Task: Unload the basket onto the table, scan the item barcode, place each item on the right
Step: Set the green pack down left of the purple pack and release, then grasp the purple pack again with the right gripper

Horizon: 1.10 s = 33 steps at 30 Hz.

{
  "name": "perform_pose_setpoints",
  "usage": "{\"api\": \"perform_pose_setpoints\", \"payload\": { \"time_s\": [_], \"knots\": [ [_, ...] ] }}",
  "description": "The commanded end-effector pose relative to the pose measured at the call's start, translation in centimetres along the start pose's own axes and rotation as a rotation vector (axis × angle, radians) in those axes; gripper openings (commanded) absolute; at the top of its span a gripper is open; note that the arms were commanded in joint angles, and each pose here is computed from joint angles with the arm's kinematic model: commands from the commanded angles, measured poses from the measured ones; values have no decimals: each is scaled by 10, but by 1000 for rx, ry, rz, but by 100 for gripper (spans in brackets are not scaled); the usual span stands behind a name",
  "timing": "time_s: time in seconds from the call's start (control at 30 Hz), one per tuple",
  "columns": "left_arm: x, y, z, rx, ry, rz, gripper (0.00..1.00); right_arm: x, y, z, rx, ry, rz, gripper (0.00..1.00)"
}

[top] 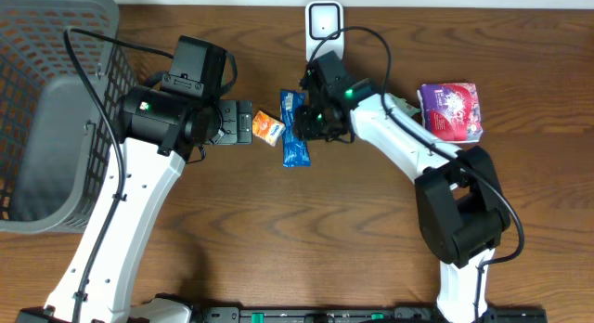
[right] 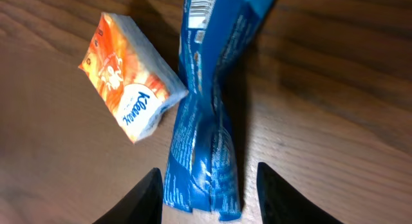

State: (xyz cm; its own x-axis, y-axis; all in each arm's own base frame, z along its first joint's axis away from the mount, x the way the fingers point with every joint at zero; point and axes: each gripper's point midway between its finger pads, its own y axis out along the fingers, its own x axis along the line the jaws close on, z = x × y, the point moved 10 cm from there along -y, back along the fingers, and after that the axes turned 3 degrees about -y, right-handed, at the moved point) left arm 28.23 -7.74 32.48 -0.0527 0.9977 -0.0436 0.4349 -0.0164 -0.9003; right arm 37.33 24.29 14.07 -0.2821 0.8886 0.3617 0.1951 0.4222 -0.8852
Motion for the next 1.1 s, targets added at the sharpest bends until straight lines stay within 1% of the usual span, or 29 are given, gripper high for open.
{"api": "perform_pose_setpoints", "payload": {
  "time_s": [0.0, 0.13, 0.17, 0.23, 0.3, 0.37, 0.4, 0.5, 0.53, 0.57, 0.6, 0.63, 0.73, 0.8, 0.83, 0.87, 0.93, 0.97, 1.0, 1.03, 1.07],
  "knots": [
    [1, 1, -1, 1, -12, -11, 98, 0, 19, 15, 9, 19, 54, 41],
    [1, 1, -1, 1, -12, -11, 98, -2, 30, 25, -12, 31, 85, 35],
    [1, 1, -1, 1, -12, -11, 98, -3, 31, 26, -13, 32, 88, 29],
    [1, 1, -1, 1, -12, -11, 98, -7, 30, 26, -16, 35, 117, 26],
    [1, 1, -1, 1, -12, -11, 98, -11, 23, 22, -25, 46, 144, 25],
    [1, 1, -1, 1, -12, -11, 98, -15, 13, 16, -32, 61, 181, 22],
    [1, 1, -1, 1, -12, -11, 98, -20, -2, 8, -43, 78, 234, 22],
    [1, 1, -1, 1, -12, -11, 98, -25, -27, -4, -58, 101, 290, 27],
    [1, 1, -1, 1, -12, -11, 98, -26, -37, -7, -62, 102, 292, 32],
    [1, 1, -1, 1, -12, -11, 98, -25, -44, -10, -67, 93, 291, 45],
    [1, 1, -1, 1, -12, -11, 98, -25, -48, -12, -72, 79, 294, 54],
    [1, 1, -1, 1, -12, -11, 98, -26, -56, -14, -82, 73, 312, 58],
    [1, 1, -1, 1, -12, -11, 98, -40, -79, -21, -122, 109, 366, 63],
    [1, 1, -1, 1, -12, -11, 98, -67, -108, -27, -162, 182, 388, 64],
    [1, 1, -1, 1, -12, -11, 98, -76, -115, -28, -171, 205, 396, 68],
    [1, 1, -1, 1, -12, -11, 98, -99, -132, -29, -186, 253, 415, 77],
    [1, 1, -1, 1, -12, -11, 98, -127, -147, -27, -181, 287, 442, 78],
    [1, 1, -1, 1, -12, -11, 98, -157, -160, -21, -160, 319, 476, 79],
    [1, 1, -1, 1, -12, -11, 98, -175, -165, -17, -146, 339, 494, 79],
    [1, 1, -1, 1, -12, -11, 98, -202, -172, -11, -128, 350, 517, 75],
    [1, 1, -1, 1, -12, -11, 98, -211, -174, -8, -121, 359, 525, 75]
  ]
}}
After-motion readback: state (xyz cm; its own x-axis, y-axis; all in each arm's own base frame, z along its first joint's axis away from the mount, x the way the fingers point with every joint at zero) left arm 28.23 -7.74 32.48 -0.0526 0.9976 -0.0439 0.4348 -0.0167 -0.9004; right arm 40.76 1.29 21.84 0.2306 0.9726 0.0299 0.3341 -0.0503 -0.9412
